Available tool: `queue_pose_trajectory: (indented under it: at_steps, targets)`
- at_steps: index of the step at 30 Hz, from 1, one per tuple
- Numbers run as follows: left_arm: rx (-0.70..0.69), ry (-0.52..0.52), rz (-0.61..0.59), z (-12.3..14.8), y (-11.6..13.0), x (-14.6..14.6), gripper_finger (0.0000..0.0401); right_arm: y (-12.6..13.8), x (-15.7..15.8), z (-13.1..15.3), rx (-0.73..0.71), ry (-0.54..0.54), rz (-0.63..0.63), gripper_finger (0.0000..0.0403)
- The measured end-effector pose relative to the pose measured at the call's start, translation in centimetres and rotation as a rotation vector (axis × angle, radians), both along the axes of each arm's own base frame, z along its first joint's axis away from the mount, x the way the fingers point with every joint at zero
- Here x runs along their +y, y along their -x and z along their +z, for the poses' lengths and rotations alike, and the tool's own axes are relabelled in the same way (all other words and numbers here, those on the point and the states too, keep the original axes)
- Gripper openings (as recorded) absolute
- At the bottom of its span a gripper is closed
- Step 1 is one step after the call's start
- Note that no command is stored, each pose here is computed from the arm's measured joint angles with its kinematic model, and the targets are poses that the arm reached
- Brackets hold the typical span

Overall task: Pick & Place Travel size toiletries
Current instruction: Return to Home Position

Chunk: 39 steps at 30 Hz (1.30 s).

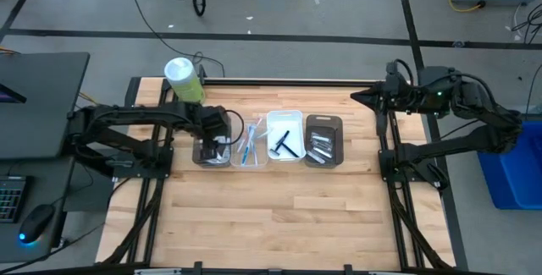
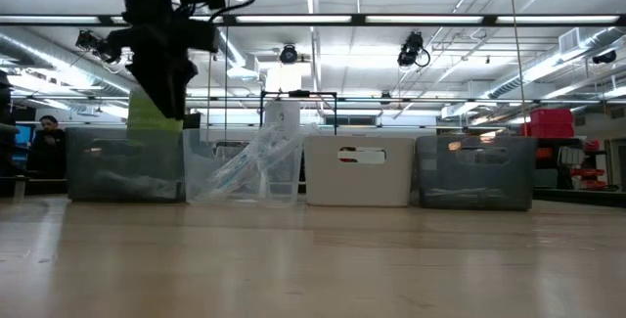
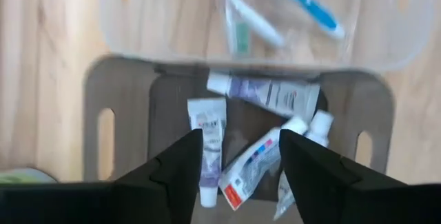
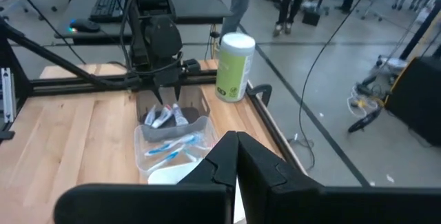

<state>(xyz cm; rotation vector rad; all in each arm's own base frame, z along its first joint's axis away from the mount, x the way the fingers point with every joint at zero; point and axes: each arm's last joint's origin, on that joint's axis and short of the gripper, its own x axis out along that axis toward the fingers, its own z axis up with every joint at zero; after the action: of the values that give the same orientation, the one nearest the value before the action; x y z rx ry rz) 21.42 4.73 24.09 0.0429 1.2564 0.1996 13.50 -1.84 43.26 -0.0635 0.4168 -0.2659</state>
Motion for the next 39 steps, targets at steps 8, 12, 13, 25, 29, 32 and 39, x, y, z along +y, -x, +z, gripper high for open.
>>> queue_pose_trajectory:
  at_steps: [8, 12, 13, 25, 29, 32, 39]
  targets:
    - [-0.107, -0.023, 0.008, 2.7, -1.0, 0.2, 0.0175, 0.5, 0.2, -2.8, -0.105, 0.004, 0.050, 0.0014]
    - [-0.149, -0.016, 0.045, 3.6, -1.3, 0.3, 0.0165, 0.8, 0.3, -4.7, -0.148, 0.001, 0.082, 0.0014]
    - [-0.158, -0.016, 0.050, 3.8, -1.3, 0.3, 0.0162, 0.9, 0.3, -5.4, -0.153, 0.000, 0.084, 0.0014]
    - [-0.231, -0.110, 0.083, 5.1, -1.9, 0.7, 0.0132, 1.1, 0.7, -14.4, -0.196, -0.024, 0.181, 0.0014]
    - [-0.249, -0.110, 0.090, 5.2, -2.1, 0.7, 0.0126, 1.5, 0.8, -16.8, -0.243, -0.028, 0.206, 0.0014]
    - [-0.259, -0.094, 0.112, 5.2, -2.1, 0.7, 0.0122, 1.8, 0.9, -18.6, -0.242, -0.039, 0.231, 0.0014]
    - [-0.268, -0.083, 0.158, 5.2, -2.1, 0.7, 0.0115, 2.5, 1.0, -22.2, -0.240, -0.034, 0.261, 0.0011]
